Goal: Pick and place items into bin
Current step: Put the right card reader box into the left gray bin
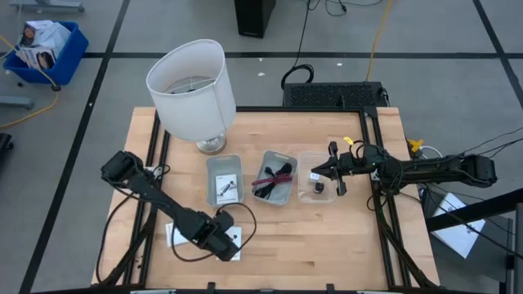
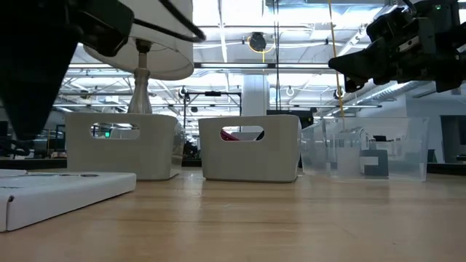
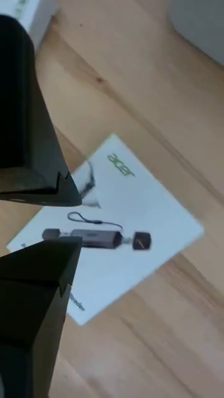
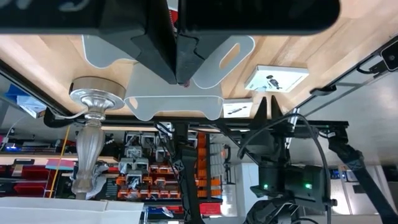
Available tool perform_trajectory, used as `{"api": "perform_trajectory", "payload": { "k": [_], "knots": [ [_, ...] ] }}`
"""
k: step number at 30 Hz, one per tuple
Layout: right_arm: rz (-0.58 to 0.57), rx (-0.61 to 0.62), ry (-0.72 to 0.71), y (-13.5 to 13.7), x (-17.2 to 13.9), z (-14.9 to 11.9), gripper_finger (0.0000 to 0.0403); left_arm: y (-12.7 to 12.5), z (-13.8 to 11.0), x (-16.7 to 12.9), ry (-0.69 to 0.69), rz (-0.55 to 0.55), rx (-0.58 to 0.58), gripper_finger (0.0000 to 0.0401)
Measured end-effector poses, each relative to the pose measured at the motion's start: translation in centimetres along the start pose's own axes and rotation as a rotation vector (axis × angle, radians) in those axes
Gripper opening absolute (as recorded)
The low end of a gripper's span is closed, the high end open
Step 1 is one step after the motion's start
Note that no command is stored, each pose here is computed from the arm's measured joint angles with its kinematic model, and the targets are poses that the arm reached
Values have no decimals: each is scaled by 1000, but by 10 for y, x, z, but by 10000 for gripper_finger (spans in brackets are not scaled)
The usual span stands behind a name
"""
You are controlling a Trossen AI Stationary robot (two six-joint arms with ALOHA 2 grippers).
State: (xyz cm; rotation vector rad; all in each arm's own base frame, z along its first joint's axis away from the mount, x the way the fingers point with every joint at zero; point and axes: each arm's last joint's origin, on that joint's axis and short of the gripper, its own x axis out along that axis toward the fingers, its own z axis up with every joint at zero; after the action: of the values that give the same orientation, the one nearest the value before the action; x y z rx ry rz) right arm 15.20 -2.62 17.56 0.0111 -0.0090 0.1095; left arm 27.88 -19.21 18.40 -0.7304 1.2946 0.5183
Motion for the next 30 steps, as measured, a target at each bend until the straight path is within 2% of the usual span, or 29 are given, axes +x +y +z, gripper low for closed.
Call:
{"api": "perform_trajectory", "payload": {
  "k": [5, 7, 9, 13, 16, 22, 26, 30],
  "knots": [
    [0, 0, 0, 0, 0, 0, 0, 4, 5, 0, 7, 33, -107, 93],
    [0, -7, 0, 0, 0, 0, 0, 4, 5, 0, 7, 37, -104, 93],
    [0, -25, 0, 0, 0, 0, 0, 4, 4, 0, 7, 33, -23, 93],
    [0, -55, 0, 0, 0, 0, 0, 3, 3, 0, 0, 23, 233, 93],
    [0, -61, 0, 0, 0, 0, 0, 2, -1, 0, -2, 24, 360, 93],
    [-1, -94, -22, 0, 0, 2, 0, 3, -1, 0, 23, 30, 339, 93],
    [-1, -107, -23, 0, 0, 2, 0, 2, -11, -1, 50, 15, 593, 93],
    [-1, -112, -22, 0, 0, 2, 0, 2, -25, -2, 59, 10, 1021, 93]
  ]
}}
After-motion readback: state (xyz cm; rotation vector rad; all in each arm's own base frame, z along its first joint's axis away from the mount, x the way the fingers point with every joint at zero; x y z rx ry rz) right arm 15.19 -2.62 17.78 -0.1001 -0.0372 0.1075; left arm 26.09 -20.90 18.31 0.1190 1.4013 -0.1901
